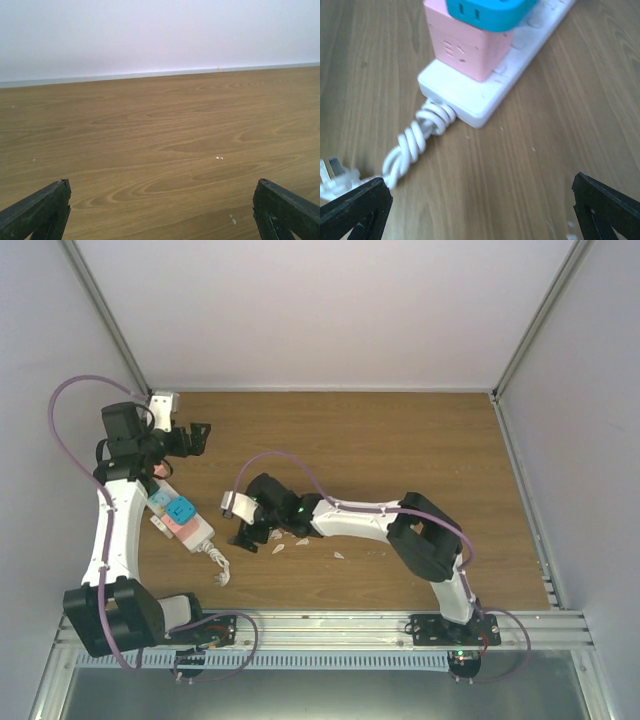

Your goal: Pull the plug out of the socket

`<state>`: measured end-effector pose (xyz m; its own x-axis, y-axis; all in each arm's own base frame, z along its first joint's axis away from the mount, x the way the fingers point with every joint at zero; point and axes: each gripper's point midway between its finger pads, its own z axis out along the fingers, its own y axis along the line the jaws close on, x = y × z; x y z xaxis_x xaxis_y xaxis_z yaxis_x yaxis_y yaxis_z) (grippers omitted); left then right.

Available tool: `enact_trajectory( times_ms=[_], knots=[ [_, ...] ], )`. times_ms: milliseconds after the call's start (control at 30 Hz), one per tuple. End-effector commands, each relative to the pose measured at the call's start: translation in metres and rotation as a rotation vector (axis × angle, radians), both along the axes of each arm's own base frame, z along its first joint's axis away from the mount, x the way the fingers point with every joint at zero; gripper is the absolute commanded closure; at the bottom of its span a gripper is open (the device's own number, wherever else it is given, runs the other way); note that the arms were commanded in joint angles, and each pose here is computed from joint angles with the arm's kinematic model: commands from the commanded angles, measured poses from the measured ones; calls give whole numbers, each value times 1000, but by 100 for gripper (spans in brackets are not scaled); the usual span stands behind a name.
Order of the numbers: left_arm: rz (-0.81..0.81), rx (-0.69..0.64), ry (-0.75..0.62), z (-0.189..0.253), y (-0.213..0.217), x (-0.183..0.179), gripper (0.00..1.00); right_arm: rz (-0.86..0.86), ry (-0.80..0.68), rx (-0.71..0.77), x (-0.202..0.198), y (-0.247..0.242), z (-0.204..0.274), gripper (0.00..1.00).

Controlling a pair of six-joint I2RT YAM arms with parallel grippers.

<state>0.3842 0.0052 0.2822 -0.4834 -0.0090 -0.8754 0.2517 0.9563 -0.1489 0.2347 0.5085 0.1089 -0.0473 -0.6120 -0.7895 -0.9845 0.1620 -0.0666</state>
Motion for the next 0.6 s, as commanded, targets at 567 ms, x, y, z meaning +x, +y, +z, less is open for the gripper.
enact_trajectory(
  times_ms=[567],
  knots=[
    [31,-81,-161,29,20,-37,1,-18,-66,-46,-31,77,-53,16]
  ],
)
